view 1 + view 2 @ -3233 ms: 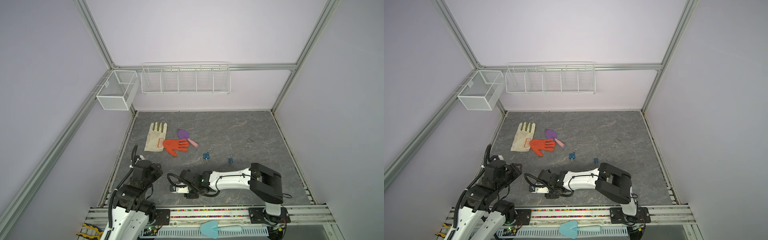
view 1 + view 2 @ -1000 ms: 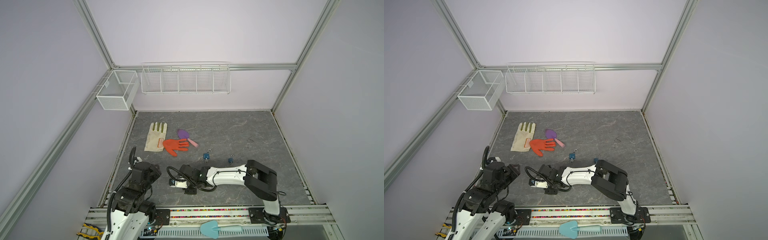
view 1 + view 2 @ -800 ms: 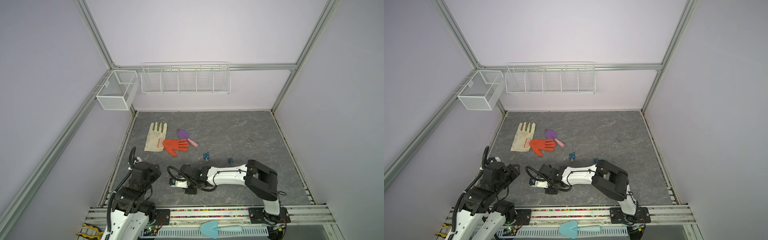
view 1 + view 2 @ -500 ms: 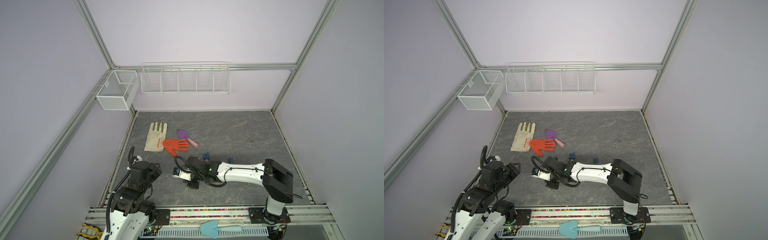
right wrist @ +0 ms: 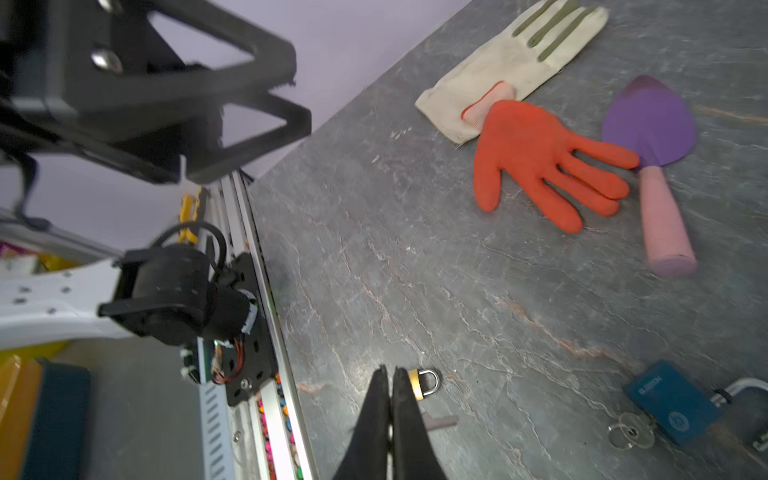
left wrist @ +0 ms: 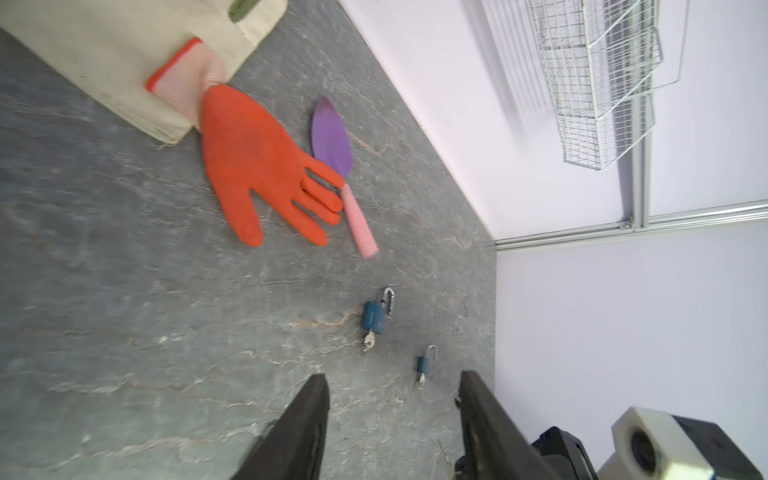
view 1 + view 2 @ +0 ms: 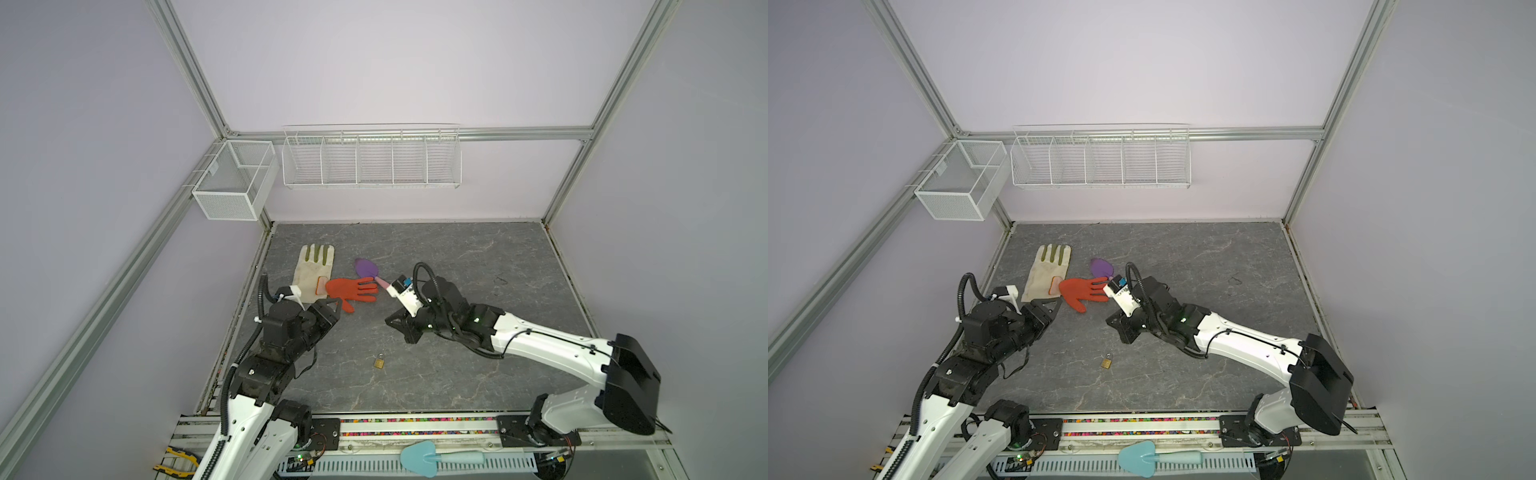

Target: Unlock with the key

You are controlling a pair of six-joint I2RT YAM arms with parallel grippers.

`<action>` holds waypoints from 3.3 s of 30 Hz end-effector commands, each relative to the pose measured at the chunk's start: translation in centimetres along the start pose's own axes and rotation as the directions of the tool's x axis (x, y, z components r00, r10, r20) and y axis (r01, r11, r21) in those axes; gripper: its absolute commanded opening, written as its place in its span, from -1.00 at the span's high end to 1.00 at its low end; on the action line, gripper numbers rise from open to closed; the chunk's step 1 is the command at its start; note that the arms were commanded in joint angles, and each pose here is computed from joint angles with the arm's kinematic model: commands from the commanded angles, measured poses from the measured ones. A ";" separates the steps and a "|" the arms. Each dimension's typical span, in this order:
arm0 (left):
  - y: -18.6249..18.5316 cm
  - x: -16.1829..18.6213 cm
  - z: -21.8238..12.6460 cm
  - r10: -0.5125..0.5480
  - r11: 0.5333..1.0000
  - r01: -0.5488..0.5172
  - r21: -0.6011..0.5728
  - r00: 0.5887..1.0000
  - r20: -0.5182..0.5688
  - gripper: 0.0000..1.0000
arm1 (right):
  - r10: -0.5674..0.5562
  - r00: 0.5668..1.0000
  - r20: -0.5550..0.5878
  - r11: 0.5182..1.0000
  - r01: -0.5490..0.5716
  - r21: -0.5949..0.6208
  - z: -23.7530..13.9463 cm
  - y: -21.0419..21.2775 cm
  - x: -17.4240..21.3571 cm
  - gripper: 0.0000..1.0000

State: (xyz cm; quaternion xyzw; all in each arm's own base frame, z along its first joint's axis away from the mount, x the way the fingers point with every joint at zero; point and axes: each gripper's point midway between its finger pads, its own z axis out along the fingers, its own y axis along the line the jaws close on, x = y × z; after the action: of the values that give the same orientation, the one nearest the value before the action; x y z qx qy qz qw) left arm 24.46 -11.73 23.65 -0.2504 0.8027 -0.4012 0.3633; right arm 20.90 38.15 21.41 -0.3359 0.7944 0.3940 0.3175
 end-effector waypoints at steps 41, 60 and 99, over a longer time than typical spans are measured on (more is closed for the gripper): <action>-16.4 3.5 5.5 -0.484 0.746 0.532 0.400 0.846 -0.223 -0.27 | 0.287 0.780 0.556 0.957 -0.260 -0.129 -9.4 -2.6 -16.3 0.88; -17.1 3.7 5.4 -0.584 0.660 0.632 0.406 0.771 -0.252 -0.28 | 0.258 0.808 0.530 0.966 -0.204 -0.158 -7.1 -0.5 -15.4 0.88; -15.2 1.6 3.2 -0.667 0.594 0.670 0.446 0.720 -0.193 -0.23 | 0.243 0.819 0.520 0.967 -0.164 -0.194 -4.8 1.1 -15.1 0.87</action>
State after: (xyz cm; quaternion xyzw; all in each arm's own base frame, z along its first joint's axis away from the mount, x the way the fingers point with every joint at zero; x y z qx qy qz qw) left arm 27.82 -23.54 34.31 -0.4178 0.5386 -0.6931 0.2347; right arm 28.00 38.98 35.30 -0.1435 0.6861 0.5509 0.4529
